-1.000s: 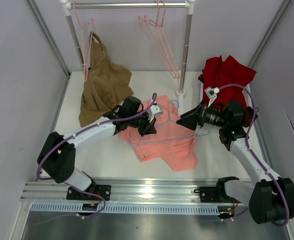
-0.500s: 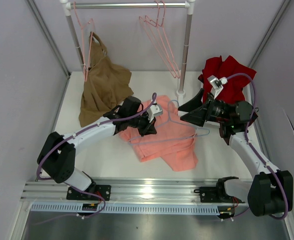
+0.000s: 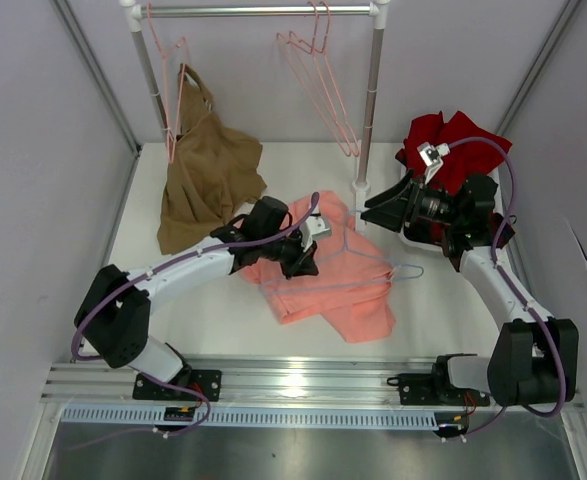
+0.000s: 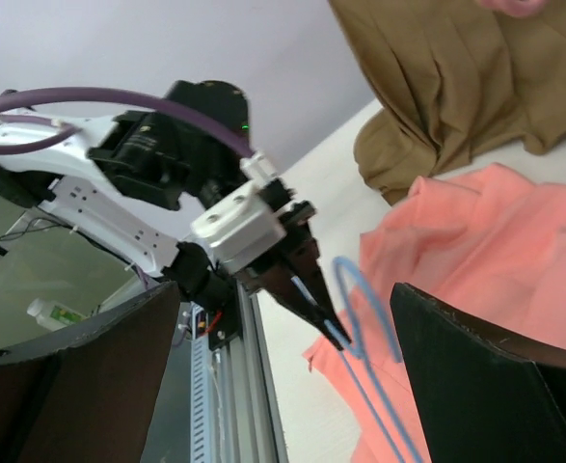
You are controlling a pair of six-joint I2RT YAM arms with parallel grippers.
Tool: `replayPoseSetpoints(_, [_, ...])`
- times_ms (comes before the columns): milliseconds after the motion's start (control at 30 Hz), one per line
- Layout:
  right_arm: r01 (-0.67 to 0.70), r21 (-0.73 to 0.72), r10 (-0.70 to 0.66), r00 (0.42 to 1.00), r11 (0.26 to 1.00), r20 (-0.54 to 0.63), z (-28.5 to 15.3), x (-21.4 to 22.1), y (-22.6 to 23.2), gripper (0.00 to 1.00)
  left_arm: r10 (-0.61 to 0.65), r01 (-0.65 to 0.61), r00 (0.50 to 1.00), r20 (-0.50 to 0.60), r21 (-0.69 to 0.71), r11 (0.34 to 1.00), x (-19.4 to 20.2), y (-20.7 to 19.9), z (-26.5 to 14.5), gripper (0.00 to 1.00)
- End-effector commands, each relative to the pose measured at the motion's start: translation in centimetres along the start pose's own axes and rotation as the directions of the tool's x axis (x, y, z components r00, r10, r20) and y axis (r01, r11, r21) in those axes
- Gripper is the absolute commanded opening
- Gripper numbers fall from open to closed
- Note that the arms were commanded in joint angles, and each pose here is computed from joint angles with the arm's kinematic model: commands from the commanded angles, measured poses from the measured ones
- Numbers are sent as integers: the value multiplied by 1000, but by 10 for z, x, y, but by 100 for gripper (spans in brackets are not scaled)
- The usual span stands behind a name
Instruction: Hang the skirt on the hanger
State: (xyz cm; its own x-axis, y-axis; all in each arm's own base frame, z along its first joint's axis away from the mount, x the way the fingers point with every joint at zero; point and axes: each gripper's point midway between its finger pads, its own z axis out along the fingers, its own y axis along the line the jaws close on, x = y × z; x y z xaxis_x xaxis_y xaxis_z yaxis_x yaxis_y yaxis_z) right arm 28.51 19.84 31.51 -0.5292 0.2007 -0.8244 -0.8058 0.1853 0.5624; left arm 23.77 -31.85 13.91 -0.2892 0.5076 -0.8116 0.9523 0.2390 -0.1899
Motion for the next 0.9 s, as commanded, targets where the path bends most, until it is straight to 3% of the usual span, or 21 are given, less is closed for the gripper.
replayPoseSetpoints(0, [80, 52, -80, 997, 995, -6, 2, -12, -13, 99, 67, -70, 995, 69, 42, 997, -26, -17, -6, 0])
replayPoseSetpoints(200, [101, 131, -99, 995, 986, -26, 1, -11, -37, 99, 79, -83, 995, 62, 60, 995, -26, -25, -2, 0])
replayPoseSetpoints(300, [96, 103, -93, 995, 990, -40, 5, -6, -36, 99, 78, -81, 995, 55, 60, 995, -24, -24, 0, 0])
replayPoseSetpoints(500, [130, 127, -108, 980, 983, -165, 30, 29, -38, 99, 80, -83, 996, 45, 67, 994, -24, -21, 4, 0])
replayPoseSetpoints(867, [141, 154, -97, 961, 978, -260, 42, 63, -38, 95, 79, -81, 996, 29, 67, 995, -22, -19, 6, 0])
